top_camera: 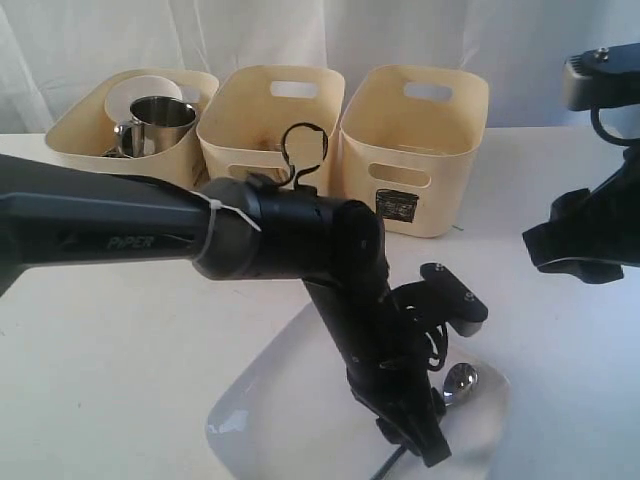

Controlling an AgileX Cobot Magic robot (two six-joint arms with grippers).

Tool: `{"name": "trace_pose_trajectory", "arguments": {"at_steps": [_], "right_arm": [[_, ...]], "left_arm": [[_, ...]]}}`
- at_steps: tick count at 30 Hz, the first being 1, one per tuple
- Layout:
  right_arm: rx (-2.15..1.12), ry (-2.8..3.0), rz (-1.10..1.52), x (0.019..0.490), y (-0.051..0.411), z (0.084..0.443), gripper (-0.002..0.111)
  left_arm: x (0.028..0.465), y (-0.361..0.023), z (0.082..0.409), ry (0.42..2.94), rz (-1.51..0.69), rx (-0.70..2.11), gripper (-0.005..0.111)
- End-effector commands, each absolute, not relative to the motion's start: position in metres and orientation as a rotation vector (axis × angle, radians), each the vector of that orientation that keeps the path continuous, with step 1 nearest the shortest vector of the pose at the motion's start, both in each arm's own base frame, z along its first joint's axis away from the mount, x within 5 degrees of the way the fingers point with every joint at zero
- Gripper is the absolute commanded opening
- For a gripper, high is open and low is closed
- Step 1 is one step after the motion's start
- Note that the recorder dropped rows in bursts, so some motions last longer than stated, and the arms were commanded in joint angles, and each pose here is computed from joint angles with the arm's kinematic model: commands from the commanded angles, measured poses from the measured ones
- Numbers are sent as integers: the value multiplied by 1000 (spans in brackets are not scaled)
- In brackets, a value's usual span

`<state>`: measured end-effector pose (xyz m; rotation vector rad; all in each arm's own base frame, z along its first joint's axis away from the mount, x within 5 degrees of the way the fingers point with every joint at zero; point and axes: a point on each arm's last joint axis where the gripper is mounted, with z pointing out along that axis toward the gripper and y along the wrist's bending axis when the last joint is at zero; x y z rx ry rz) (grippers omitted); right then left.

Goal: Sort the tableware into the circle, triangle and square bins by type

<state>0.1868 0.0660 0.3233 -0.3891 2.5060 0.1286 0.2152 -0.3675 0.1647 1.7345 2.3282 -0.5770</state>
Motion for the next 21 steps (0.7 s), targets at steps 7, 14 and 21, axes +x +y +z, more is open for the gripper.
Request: {"name": "trace_pose_trajectory", "arguments": {"at_steps": [7,14,21], "right_arm": [[-384,2507,124,185,65,323,55],[-384,2507,124,185,65,323,55],[-384,2507,124,185,65,323,55]], "left_arm": [[204,-369,153,2302,-312,1828,34],[205,-368,152,2269,-198,1848,12],[210,-374,181,2184,-215,1806,0]]}}
